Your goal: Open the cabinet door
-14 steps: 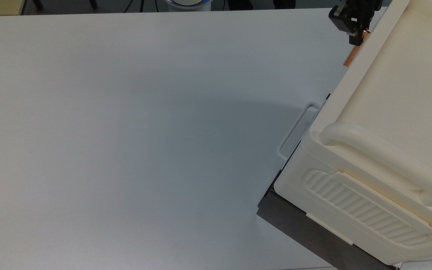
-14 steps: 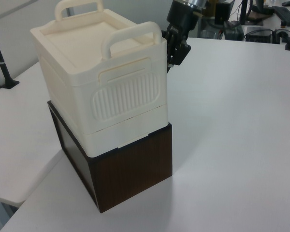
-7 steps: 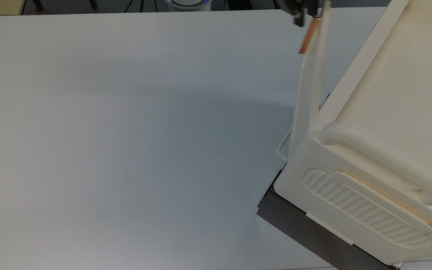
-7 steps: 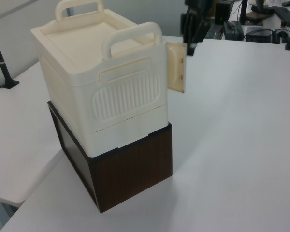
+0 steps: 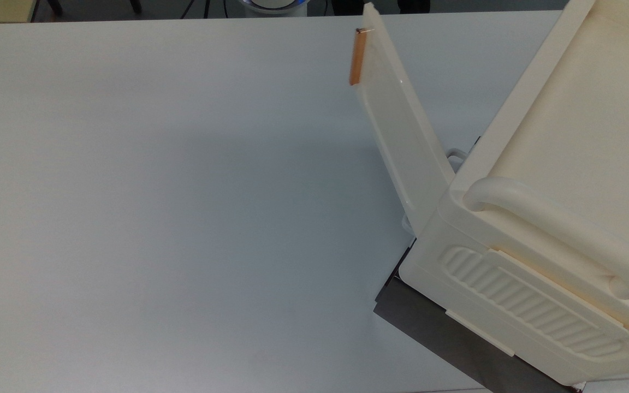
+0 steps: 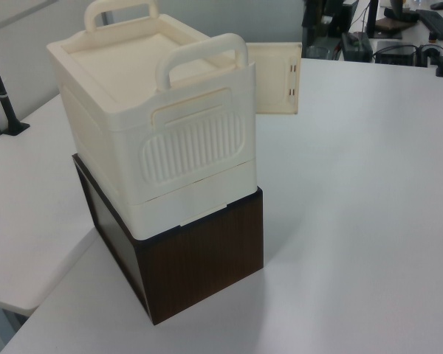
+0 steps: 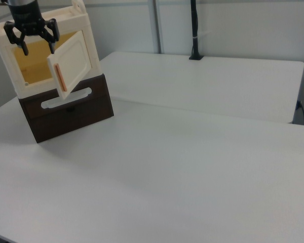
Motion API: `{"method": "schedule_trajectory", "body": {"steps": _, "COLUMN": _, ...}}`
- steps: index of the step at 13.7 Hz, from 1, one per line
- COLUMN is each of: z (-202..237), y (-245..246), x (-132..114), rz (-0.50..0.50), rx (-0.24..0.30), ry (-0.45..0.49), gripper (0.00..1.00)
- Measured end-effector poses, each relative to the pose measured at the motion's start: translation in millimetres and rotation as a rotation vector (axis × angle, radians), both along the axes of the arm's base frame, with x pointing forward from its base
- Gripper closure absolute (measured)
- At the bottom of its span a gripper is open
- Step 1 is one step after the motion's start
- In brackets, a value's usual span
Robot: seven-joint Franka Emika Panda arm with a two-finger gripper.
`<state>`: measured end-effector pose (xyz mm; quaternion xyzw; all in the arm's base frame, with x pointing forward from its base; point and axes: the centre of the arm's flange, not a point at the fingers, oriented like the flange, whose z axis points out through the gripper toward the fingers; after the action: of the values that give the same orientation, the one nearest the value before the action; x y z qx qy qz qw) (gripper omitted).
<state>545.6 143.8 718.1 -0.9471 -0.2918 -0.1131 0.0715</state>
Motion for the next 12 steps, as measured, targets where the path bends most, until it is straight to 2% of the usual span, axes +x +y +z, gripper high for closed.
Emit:
{"method": "schedule_trajectory", "body": {"steps": 4, "z": 2, "y": 34, "x": -5, "rz": 0.038, "rx": 0.016, "ry": -0.030, "gripper": 0.17}}
{"method": "schedule_trajectory", "body": {"steps": 7, "z": -25, "y": 42, "x": 14, "rz": 0.026, "rx": 0.015, "ry": -0.008, "gripper": 0.17}}
{"method": "schedule_trajectory", "body": {"steps": 10, "z": -47, "y": 4, "x": 47, "rz": -0.054, "rx": 0.000, "ry": -0.020, "gripper": 0.17}}
{"method": "schedule_trajectory", "body": {"steps": 12, "z": -46, "y": -38, "x": 57, "rz": -0.125, "rx": -0.008, "ry": -0.030, "gripper": 0.17}}
